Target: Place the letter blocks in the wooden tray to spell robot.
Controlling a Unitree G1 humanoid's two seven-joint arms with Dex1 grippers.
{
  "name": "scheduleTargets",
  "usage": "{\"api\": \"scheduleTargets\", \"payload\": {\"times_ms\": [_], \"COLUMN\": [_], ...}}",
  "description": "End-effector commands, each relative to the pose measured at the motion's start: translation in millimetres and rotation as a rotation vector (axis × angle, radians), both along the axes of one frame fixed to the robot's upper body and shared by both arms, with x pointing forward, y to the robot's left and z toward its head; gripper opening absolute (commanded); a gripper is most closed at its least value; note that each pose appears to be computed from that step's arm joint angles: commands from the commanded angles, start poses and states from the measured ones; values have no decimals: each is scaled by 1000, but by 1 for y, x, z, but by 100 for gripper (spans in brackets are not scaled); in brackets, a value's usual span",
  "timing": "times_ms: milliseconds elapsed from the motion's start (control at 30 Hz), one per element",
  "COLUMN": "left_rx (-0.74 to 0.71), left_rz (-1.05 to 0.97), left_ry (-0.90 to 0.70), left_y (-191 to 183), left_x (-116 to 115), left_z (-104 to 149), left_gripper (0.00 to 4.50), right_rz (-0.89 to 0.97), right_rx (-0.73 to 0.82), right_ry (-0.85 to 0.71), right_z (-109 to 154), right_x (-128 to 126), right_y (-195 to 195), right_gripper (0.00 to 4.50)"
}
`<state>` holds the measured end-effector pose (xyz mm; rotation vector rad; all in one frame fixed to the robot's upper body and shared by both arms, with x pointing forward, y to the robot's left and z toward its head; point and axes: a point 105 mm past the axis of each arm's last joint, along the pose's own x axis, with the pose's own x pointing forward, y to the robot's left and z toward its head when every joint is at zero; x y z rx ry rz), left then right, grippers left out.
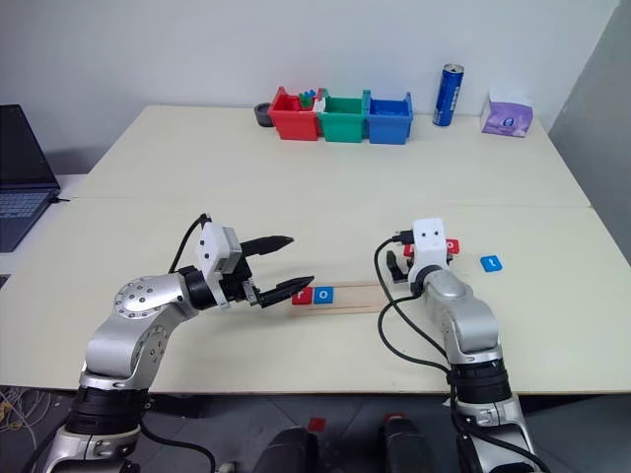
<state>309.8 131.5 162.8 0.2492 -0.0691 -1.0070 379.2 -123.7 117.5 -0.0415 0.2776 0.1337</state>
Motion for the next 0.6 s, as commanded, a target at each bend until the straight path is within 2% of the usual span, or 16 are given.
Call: {"api": "scheduleTargets", "payload": {"times_ms": [33, 300, 600], "left_rx": [-18, -16, -7], "left_rz": [-3, -12, -21], "left_ry": [-46, -40, -43], "left_y": [1, 1, 1], "left_x": [-4, -3, -2], "left_z": [13, 17, 20], "left_gripper": [446, 446, 446], "right_rz": [-37, -32, -145], "right_rx": [19, 86, 95], "right_ry": [-12, 59, 102], "right_z": [8, -4, -15], "right_x": [3, 5, 11], "right_y": [-2, 15, 1], "right_gripper": [450, 450, 450]}}
